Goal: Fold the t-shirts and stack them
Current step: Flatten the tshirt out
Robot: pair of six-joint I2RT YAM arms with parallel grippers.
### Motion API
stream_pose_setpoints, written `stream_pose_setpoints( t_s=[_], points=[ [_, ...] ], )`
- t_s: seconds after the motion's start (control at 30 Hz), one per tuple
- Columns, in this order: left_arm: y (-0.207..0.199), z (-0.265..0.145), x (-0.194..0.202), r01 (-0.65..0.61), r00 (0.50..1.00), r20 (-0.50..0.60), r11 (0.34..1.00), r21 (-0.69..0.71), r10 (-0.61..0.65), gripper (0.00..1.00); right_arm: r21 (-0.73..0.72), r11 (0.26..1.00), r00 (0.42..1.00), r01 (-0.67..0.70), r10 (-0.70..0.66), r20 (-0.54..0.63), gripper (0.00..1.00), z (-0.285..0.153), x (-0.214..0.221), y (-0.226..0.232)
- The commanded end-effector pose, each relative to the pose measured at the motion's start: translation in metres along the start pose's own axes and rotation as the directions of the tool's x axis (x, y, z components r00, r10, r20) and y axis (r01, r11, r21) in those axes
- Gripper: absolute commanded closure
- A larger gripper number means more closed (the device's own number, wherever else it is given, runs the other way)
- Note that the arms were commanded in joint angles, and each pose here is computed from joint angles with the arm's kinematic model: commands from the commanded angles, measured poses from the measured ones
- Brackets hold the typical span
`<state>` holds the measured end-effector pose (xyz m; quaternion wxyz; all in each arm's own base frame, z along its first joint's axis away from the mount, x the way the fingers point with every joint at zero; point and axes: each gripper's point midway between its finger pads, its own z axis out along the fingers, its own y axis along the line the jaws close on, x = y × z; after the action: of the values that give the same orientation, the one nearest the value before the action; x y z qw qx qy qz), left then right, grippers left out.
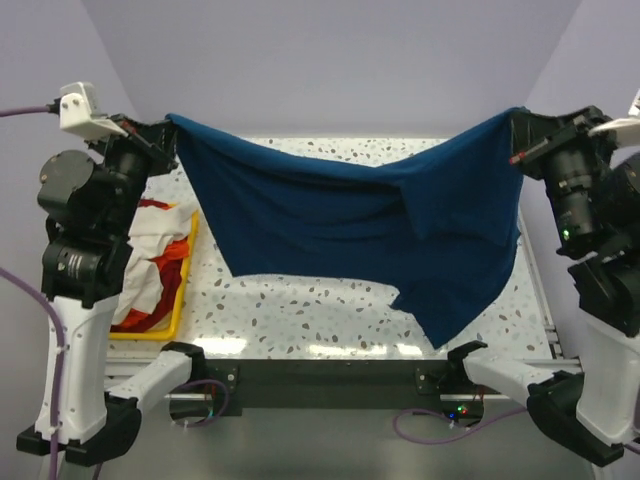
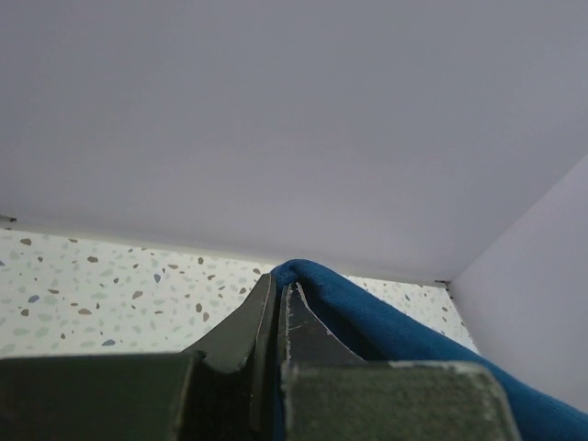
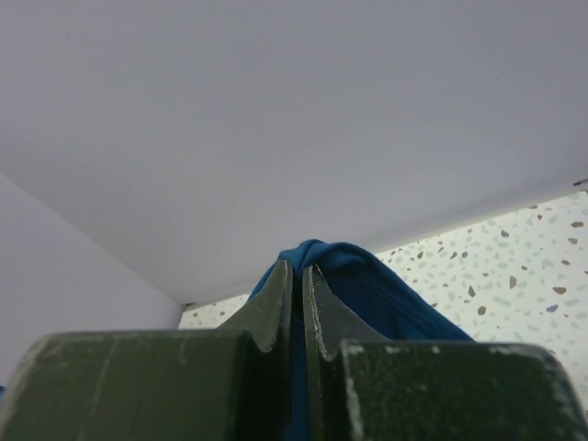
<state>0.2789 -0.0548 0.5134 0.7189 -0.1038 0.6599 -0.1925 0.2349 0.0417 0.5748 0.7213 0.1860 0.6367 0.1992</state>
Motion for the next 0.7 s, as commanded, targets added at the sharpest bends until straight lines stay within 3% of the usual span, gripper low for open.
stream_pose_setpoints(
  t_s=[0.0, 0.17, 0.23, 0.27, 0.3, 0.33, 0.37, 0.4, 0.43, 0.47, 0.53, 0.6, 0.63, 0.67],
  points=[
    [0.002, 0.055, 0.022, 0.006, 1.0, -0.017, 1.0, 0.014, -0.006, 1.0, 0.046, 0.995, 0.996, 0.088, -0.088, -0.004, 1.0, 0.06, 0.022, 0.005],
    [0.012, 0.138, 0.05, -0.013, 1.0, -0.024, 1.0, -0.007, 0.013, 1.0, 0.044, 0.993, 0.994, 0.108, -0.108, 0.002, 1.0, 0.136, 0.052, 0.017],
    [0.008, 0.161, 0.038, -0.014, 1.0, 0.011, 1.0, -0.001, 0.014, 1.0, 0.024, 0.996, 0.996, 0.083, -0.084, 0.041, 1.0, 0.16, 0.044, 0.026],
    [0.016, 0.187, 0.055, -0.019, 1.0, -0.015, 1.0, -0.013, 0.018, 1.0, 0.03, 0.995, 0.995, 0.095, -0.095, 0.005, 1.0, 0.19, 0.063, 0.02],
    [0.007, 0.196, 0.029, -0.019, 0.999, 0.04, 1.0, 0.003, 0.018, 1.0, 0.001, 0.998, 0.996, 0.063, -0.063, 0.058, 1.0, 0.195, 0.041, 0.03],
    [0.014, 0.222, 0.05, -0.02, 1.0, -0.007, 1.0, -0.003, 0.02, 1.0, 0.015, 0.997, 0.997, 0.07, -0.07, 0.03, 1.0, 0.222, 0.055, 0.02],
    [0.003, 0.226, 0.015, -0.015, 0.998, 0.062, 1.0, 0.023, 0.014, 1.0, 0.016, 0.998, 0.998, 0.06, -0.06, 0.031, 1.0, 0.229, 0.052, 0.019],
    [0.001, 0.234, 0.008, -0.015, 0.998, 0.069, 0.999, 0.032, 0.013, 1.0, -0.021, 0.999, 0.995, 0.035, -0.033, 0.099, 1.0, 0.224, 0.021, 0.03],
    [0.009, 0.251, 0.024, -0.016, 1.0, 0.024, 1.0, 0.017, 0.016, 1.0, -0.01, 1.0, 0.993, 0.029, -0.028, 0.116, 1.0, 0.231, 0.012, 0.022],
    [-0.001, 0.247, -0.006, -0.019, 0.996, 0.086, 0.999, 0.036, 0.016, 1.0, -0.027, 1.0, 0.991, 0.011, -0.007, 0.132, 1.0, 0.232, 0.004, 0.025],
    [-0.003, 0.242, -0.019, -0.023, 0.994, 0.112, 0.999, 0.037, 0.019, 1.0, -0.018, 1.0, 0.989, 0.003, 0.0, 0.148, 1.0, 0.229, -0.005, 0.016],
    [0.003, 0.237, -0.008, -0.023, 0.995, 0.093, 0.999, 0.027, 0.02, 1.0, -0.002, 1.0, 0.991, -0.004, 0.004, 0.131, 1.0, 0.218, -0.001, 0.007],
    [-0.003, 0.221, -0.024, -0.022, 0.99, 0.139, 0.999, 0.042, 0.016, 1.0, 0.01, 1.0, 0.993, -0.004, 0.003, 0.116, 1.0, 0.216, 0.004, 0.001],
    [0.012, 0.224, 0.011, -0.013, 0.998, 0.067, 1.0, 0.011, 0.013, 1.0, 0.03, 1.0, 0.997, -0.002, -0.001, 0.082, 1.0, 0.206, 0.017, -0.009]
  ],
)
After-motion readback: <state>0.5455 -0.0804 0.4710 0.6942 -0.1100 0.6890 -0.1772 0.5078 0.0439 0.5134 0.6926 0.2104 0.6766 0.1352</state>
